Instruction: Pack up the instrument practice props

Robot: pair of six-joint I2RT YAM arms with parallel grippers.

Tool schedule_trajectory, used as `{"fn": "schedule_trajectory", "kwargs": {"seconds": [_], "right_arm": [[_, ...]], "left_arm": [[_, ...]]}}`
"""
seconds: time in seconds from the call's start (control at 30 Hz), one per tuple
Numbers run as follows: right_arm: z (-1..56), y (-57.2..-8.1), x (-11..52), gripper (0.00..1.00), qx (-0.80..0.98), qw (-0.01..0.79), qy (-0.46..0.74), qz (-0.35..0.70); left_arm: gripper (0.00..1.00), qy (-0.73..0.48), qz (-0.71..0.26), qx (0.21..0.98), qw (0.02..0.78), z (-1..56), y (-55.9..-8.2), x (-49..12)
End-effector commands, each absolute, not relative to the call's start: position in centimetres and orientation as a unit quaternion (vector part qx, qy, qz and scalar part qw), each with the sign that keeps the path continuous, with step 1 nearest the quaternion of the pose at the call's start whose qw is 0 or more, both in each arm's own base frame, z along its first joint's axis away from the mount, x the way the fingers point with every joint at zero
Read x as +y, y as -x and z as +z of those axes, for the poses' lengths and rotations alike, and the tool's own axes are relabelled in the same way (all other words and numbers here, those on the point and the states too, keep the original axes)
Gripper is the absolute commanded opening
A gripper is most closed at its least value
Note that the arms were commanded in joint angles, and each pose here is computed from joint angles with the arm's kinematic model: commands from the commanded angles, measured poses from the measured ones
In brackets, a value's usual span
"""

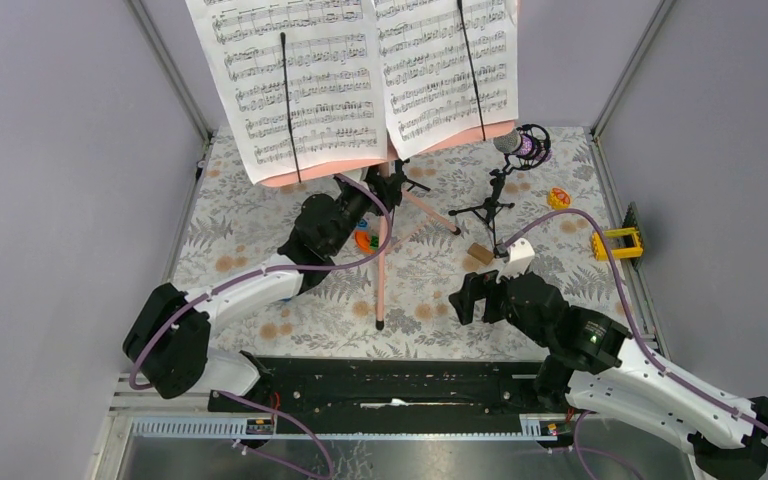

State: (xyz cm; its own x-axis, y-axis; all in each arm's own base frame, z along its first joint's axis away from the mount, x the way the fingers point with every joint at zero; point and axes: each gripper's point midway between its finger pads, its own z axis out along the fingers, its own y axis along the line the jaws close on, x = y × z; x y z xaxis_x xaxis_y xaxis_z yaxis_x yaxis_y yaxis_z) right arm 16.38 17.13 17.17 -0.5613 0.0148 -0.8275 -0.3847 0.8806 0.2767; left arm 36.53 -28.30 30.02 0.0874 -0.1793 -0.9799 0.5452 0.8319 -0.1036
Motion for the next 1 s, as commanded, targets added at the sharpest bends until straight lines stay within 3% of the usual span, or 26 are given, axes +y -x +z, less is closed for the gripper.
{"fn": "schedule_trajectory", "kwargs": {"seconds": [0.0,0.07,0.13,0.27,0.63,0.97], "right_arm": [[18.7,-16.9,18.1,1.0,0.842,0.472,0.103,0.239],[18.7,-16.9,18.1,1.0,0.843,0.471,0.105,0.237],[18.7,-16.9,18.1,1.0,0.843,0.471,0.106,0.238],[18.7,-16.9,18.0,1.0,0.842,0.473,0.106,0.237],[18.3,-16.9,17.8,1.0,0.843,0.473,0.104,0.234],[18.1,-16.9,17.6,1.0,0.842,0.476,0.103,0.231]], "left_arm": [[0.58,-0.155,-0.241,0.657,0.697,27.9,-36.3,-27.9],[0.61,-0.16,-0.248,0.651,0.699,28.6,-36.1,-28.0],[0.79,-0.162,-0.253,0.646,0.702,29.2,-35.8,-28.1],[0.96,-0.162,-0.261,0.634,0.71,30.6,-35.1,-27.7],[0.99,-0.157,-0.291,0.6,0.728,33.7,-32.6,-26.5],[0.99,-0.145,-0.303,0.606,0.721,33.2,-30.0,-24.5]]}}
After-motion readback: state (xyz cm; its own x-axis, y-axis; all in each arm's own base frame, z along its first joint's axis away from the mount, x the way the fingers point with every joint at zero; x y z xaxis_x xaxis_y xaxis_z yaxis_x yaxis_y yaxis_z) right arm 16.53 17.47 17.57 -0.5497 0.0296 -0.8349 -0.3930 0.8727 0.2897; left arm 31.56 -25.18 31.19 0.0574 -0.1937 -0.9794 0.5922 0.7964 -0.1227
